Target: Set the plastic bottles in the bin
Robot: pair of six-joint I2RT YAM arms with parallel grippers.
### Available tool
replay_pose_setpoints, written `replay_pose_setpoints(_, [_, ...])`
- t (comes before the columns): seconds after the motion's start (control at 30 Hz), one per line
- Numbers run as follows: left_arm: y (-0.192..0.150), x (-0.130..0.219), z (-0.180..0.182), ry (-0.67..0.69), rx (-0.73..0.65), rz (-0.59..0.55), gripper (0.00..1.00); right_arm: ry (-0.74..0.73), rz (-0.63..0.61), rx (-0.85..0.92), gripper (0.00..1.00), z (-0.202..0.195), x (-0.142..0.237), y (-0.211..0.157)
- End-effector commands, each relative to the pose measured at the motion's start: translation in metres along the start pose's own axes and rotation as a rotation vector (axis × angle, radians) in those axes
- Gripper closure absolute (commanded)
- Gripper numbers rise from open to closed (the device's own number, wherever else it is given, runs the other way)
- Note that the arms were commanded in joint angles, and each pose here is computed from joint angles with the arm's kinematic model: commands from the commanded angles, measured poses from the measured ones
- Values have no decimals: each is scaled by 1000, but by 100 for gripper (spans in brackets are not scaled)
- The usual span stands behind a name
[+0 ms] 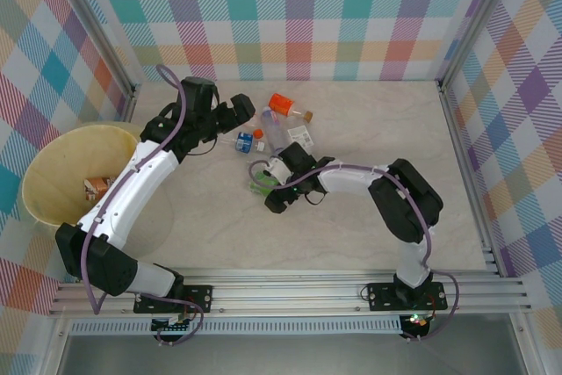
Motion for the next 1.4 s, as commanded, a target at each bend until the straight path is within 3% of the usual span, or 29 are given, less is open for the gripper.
replay_pose_setpoints(0.0, [-3,8,0,4,-27,3,0,-31,-5,48,13,-1,-11,9])
replay_pose_setpoints(0.33, [-6,5,5,23,-29,10,0,-108,-9,86,38,-2,-13,11])
replay_pose_setpoints(0.5, [-6,4,7,35,-23,8,0,-92,-102,71,46,6,7,23])
replay_pose_setpoints(0.73, [-9,4,7,12,-9,14,0,-128,-243,33,52,7,37,36])
replay_pose_setpoints(1.17, [-30,11,-12,-182,-92,103,0,-223,-539,-217,56,-12,98,50])
replay_pose_setpoints(1.37, [-52,5,-27,-380,-91,166,0,-201,-612,-269,56,-12,119,54])
Point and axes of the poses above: each hand's point on the last joint's axis, 136 mm out from that joint toward the fingers, its own x axis back along the fingers, its own z axis along the line the jaws close on, y = z × x, the point moved 3 cm from there along x, back along the fingers, and after that the axes turned 5 degrees about x, right-handed, at the moved point
